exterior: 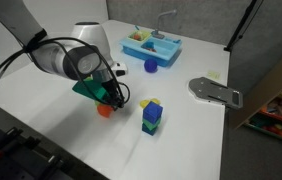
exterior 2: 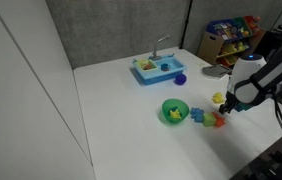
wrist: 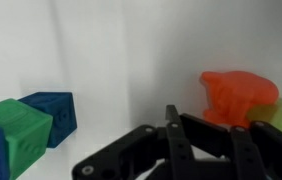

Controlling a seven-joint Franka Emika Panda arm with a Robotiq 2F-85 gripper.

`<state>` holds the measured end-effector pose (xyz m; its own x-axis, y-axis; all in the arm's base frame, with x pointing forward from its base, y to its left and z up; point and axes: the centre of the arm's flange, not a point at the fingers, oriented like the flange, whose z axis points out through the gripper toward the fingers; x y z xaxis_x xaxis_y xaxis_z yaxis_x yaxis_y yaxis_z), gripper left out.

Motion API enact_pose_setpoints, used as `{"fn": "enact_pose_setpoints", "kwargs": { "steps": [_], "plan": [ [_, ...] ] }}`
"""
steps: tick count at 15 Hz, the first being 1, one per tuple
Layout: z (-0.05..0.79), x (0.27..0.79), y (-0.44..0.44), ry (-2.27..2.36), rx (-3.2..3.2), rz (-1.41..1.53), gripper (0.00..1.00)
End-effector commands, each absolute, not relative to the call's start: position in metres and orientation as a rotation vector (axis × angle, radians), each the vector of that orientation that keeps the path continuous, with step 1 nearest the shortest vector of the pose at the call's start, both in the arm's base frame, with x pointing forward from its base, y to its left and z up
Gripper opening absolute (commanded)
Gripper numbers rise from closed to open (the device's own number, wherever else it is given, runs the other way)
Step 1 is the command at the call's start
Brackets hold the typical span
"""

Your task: Pick up the green block and stack it on the navy blue block, pick up the neon blue block and stack it on the green block, Pick up the orange toy and stack it on the neon blue block, pick up the light green block and stack it on the neon blue block top

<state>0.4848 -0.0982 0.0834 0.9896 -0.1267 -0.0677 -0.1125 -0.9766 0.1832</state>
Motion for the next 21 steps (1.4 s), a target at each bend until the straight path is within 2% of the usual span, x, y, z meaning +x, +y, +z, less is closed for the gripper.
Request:
{"fn": "enact_pose_setpoints", "kwargs": {
  "steps": [1, 4, 5, 15, 16, 21],
  "plan": [
    [0.119, 0.483, -0.103, -0.187, 2.947, -0.068, 0.03],
    [0.133, 0.487, -0.102, -0.164, 2.948, -0.033, 0.03],
    [0.137, 0.488, -0.099, -0.146, 2.954, -0.029, 0.21],
    [0.12, 0.477, -0.067, -0.023, 3.016, -0.107, 0.96],
    [0.117, 0.475, -0.068, -0.019, 3.026, -0.11, 1.0],
    [0.103, 0.474, -0.058, 0.033, 3.069, -0.118, 1.0]
  ]
}}
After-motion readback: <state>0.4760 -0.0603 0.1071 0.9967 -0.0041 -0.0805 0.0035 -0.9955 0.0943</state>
